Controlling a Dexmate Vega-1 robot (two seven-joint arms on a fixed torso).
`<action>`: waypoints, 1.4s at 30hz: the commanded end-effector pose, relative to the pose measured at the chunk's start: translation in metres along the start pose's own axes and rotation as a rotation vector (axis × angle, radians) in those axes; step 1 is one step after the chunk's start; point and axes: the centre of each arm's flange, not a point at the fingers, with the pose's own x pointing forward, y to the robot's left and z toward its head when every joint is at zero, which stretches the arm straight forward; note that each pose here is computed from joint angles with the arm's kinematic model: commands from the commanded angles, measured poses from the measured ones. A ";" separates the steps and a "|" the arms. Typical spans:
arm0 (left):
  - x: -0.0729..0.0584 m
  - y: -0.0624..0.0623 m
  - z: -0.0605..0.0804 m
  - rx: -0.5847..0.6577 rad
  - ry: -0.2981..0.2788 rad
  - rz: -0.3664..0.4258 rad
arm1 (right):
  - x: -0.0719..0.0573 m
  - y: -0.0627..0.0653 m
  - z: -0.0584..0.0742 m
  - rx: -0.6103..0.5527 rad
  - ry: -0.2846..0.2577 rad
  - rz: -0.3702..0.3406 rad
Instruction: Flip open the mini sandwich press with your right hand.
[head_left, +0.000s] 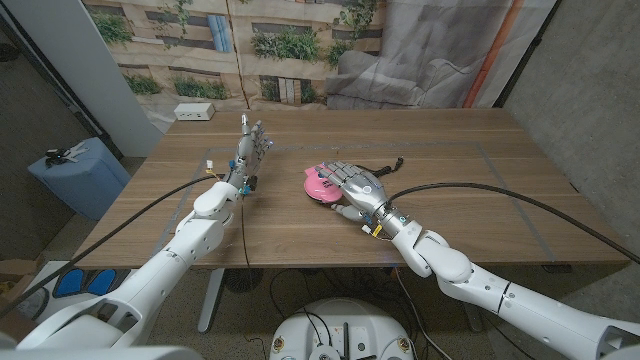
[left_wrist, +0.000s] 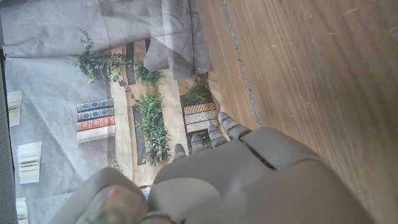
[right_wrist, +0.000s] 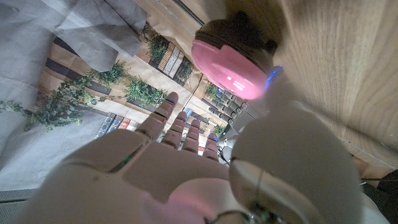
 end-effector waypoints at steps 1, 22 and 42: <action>0.000 0.000 0.000 0.000 0.000 0.000 | 0.004 0.005 -0.001 -0.004 0.006 -0.003; 0.000 0.000 0.000 0.000 0.000 0.000 | 0.008 -0.005 -0.011 0.001 0.024 -0.031; 0.000 0.000 0.000 0.000 0.000 0.000 | 0.012 -0.020 -0.014 0.036 0.023 -0.064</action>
